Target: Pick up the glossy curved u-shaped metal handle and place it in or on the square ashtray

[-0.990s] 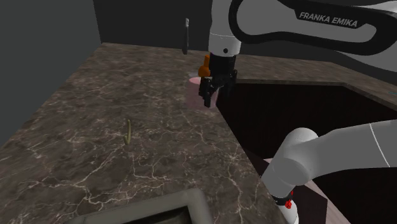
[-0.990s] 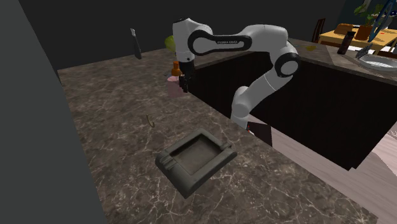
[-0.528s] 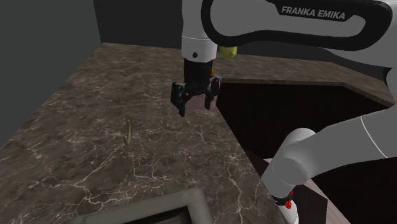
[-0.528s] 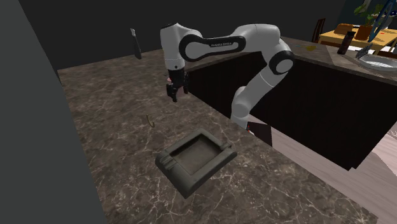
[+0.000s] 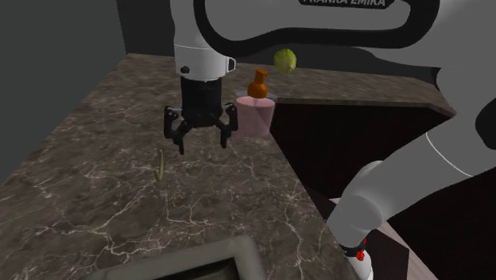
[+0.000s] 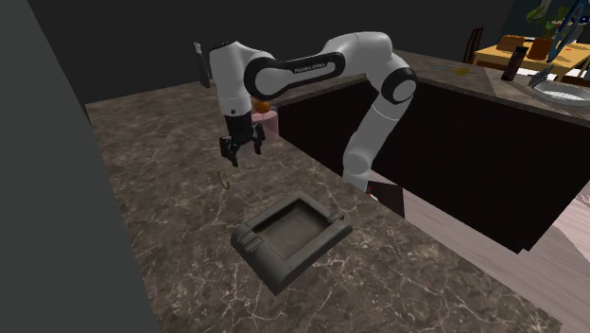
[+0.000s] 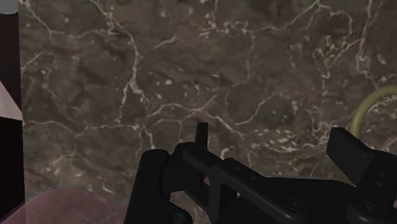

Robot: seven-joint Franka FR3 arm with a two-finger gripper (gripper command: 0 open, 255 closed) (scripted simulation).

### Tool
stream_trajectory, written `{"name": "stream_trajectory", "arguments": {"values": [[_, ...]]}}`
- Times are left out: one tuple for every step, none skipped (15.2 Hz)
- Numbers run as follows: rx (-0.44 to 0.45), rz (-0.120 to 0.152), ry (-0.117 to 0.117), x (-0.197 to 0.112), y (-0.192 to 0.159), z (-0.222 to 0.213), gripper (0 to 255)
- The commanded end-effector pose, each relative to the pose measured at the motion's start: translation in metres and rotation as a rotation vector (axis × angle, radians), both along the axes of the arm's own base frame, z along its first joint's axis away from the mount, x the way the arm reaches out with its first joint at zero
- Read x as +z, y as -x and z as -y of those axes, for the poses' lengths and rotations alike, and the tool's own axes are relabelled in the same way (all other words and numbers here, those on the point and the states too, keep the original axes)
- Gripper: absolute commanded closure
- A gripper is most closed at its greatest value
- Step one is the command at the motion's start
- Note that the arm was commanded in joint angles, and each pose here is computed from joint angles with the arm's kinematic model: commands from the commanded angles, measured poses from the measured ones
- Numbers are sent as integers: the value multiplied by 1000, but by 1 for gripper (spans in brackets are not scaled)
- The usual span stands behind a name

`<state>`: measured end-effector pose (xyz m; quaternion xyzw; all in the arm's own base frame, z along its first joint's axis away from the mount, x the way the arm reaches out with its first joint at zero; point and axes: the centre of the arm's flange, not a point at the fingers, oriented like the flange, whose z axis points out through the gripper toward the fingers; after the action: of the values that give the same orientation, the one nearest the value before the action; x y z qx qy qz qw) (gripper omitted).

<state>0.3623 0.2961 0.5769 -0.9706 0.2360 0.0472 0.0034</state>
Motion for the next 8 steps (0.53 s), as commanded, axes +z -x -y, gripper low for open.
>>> {"name": "stream_trajectory", "arguments": {"values": [[-50, -4, -11, -3, -11, -22, 0], [-72, -6, -15, -3, -17, -33, 0], [-95, -7, -19, -4, -24, -44, 0], [-117, -9, -24, -5, -31, -54, 0], [-140, -10, -28, -5, -38, -64, 0], [-163, -11, -32, -6, -45, -74, 0], [-164, -12, -33, -6, -46, -75, 0], [-164, -12, -33, -11, -45, -75, 0]]}}
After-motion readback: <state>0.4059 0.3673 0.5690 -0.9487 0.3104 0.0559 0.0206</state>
